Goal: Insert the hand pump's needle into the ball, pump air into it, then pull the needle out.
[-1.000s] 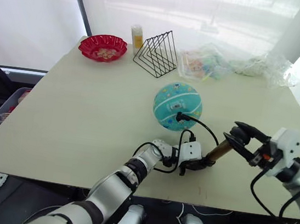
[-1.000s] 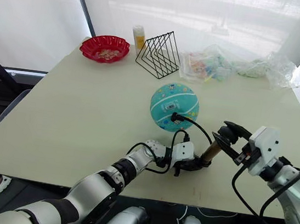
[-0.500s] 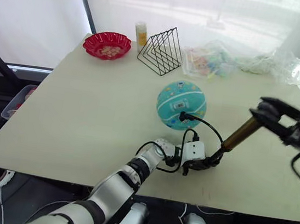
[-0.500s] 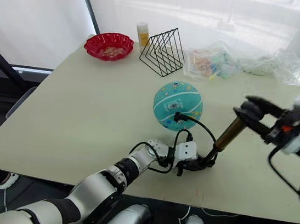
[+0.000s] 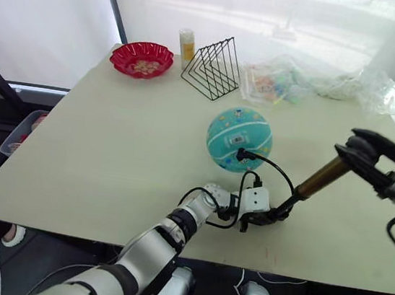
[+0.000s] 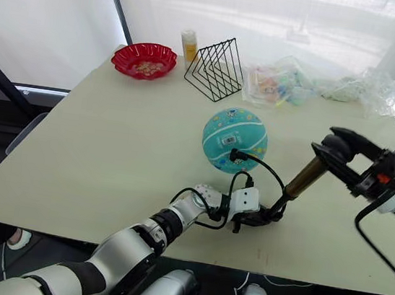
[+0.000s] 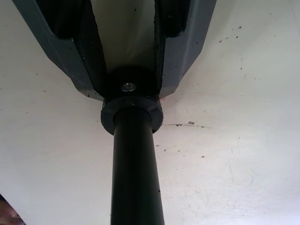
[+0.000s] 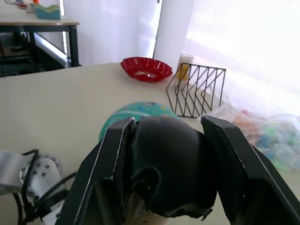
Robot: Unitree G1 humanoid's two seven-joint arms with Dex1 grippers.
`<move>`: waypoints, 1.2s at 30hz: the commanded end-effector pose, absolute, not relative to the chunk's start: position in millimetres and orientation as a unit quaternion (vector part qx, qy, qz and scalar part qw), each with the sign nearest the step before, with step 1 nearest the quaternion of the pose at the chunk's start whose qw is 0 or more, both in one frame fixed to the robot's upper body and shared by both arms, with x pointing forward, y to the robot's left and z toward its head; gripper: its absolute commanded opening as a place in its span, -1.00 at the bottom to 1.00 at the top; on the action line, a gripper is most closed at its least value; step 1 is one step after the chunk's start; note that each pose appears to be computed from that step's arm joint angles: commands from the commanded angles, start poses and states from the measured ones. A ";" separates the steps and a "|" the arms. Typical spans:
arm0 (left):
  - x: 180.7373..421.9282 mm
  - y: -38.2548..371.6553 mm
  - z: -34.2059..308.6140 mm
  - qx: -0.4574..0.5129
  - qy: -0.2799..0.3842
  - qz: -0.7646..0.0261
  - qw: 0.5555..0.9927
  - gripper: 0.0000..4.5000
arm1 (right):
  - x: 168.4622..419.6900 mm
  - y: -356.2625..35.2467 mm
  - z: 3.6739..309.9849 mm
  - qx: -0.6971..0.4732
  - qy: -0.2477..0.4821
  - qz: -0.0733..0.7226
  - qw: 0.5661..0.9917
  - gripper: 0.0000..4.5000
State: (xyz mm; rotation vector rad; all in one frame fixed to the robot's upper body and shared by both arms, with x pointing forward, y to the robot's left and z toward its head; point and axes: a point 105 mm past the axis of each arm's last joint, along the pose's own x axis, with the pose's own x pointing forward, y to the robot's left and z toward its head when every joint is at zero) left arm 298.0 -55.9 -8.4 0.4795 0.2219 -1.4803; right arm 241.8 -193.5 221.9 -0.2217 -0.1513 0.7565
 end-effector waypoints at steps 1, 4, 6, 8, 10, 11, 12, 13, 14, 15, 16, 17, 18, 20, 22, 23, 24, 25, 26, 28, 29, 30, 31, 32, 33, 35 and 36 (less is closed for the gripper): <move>266.6 -16.9 -75.4 0.241 0.248 -0.660 0.667 -0.52 | 246.0 -187.7 176.0 -0.114 -0.019 0.367 0.923 -0.16; 266.9 -16.7 -75.6 0.241 0.248 -0.659 0.668 -0.52 | 248.1 -177.8 138.5 -0.105 0.002 0.364 0.926 -0.16; 266.7 -17.0 -75.6 0.241 0.247 -0.659 0.668 -0.52 | 248.7 -175.6 126.3 -0.099 0.005 0.359 0.928 -0.16; 266.8 -17.3 -75.6 0.241 0.247 -0.658 0.669 -0.52 | 249.1 -176.3 118.8 -0.103 0.014 0.354 0.929 -0.16; 267.0 -17.2 -75.6 0.241 0.247 -0.658 0.669 -0.52 | 247.4 -174.2 119.2 -0.108 0.018 0.363 0.925 -0.16; 266.9 -17.0 -75.7 0.241 0.247 -0.658 0.669 -0.52 | 246.2 -172.4 123.4 -0.108 0.014 0.369 0.923 -0.16; 266.8 -17.0 -75.8 0.241 0.247 -0.658 0.670 -0.52 | 246.9 -172.2 136.0 -0.099 -0.003 0.371 0.923 -0.16; 266.7 -17.2 -75.9 0.240 0.248 -0.657 0.670 -0.52 | 247.3 -172.3 144.4 -0.093 -0.015 0.371 0.924 -0.16; 266.6 -17.2 -75.9 0.241 0.248 -0.658 0.669 -0.52 | 247.8 -174.8 154.2 -0.100 -0.023 0.374 0.922 -0.16; 266.8 -17.5 -75.8 0.241 0.248 -0.658 0.670 -0.52 | 248.3 -178.6 167.5 -0.107 -0.036 0.375 0.920 -0.16; 266.8 -17.7 -75.6 0.241 0.247 -0.658 0.669 -0.52 | 248.8 -183.1 188.2 -0.115 -0.056 0.377 0.918 -0.16; 266.9 -17.8 -75.5 0.241 0.247 -0.658 0.669 -0.52 | 248.2 -185.4 202.7 -0.119 -0.069 0.378 0.915 -0.16; 267.1 -17.9 -75.4 0.241 0.247 -0.658 0.670 -0.52 | 246.9 -187.6 218.4 -0.121 -0.085 0.380 0.913 -0.16; 267.1 -17.9 -75.4 0.241 0.247 -0.658 0.670 -0.52 | 244.7 -189.7 233.1 -0.124 -0.094 0.384 0.910 -0.16; 266.7 -18.1 -75.5 0.241 0.247 -0.658 0.669 -0.52 | 241.4 -197.1 260.3 -0.128 -0.116 0.379 0.909 -0.16; 266.3 -18.3 -75.5 0.241 0.247 -0.659 0.668 -0.52 | 238.3 -201.6 277.0 -0.138 -0.128 0.376 0.907 -0.16; 266.3 -18.7 -75.3 0.241 0.247 -0.660 0.667 -0.52 | 234.4 -205.3 294.7 -0.144 -0.144 0.373 0.905 -0.16; 266.3 -19.0 -75.1 0.241 0.247 -0.661 0.667 -0.52 | 231.2 -207.3 309.8 -0.147 -0.161 0.370 0.903 -0.16; 266.3 -19.0 -75.1 0.241 0.247 -0.661 0.666 -0.52 | 228.6 -208.6 320.3 -0.149 -0.172 0.366 0.902 -0.16; 266.1 -18.6 -75.2 0.242 0.247 -0.662 0.665 -0.52 | 225.6 -211.4 332.3 -0.155 -0.181 0.360 0.902 -0.16; 266.0 -18.5 -75.3 0.242 0.247 -0.662 0.665 -0.52 | 224.5 -212.8 337.0 -0.156 -0.185 0.356 0.903 -0.16; 266.0 -18.2 -75.4 0.243 0.247 -0.662 0.665 -0.52 | 223.8 -213.9 339.3 -0.159 -0.185 0.353 0.903 -0.16; 266.0 -18.0 -75.4 0.243 0.247 -0.662 0.665 -0.52 | 223.8 -214.3 339.5 -0.158 -0.183 0.351 0.904 -0.16; 266.0 -17.9 -75.4 0.243 0.247 -0.662 0.665 -0.52 | 224.6 -214.0 337.2 -0.153 -0.180 0.351 0.906 -0.16; 266.0 -17.9 -75.5 0.243 0.247 -0.662 0.665 -0.52 | 226.1 -213.0 330.7 -0.149 -0.169 0.352 0.908 -0.16; 265.9 -17.7 -75.5 0.243 0.247 -0.662 0.665 -0.52 | 228.7 -210.2 316.0 -0.154 -0.142 0.358 0.910 -0.16; 265.9 -17.6 -75.6 0.243 0.247 -0.662 0.664 -0.52 | 231.2 -206.9 300.7 -0.157 -0.119 0.363 0.911 -0.16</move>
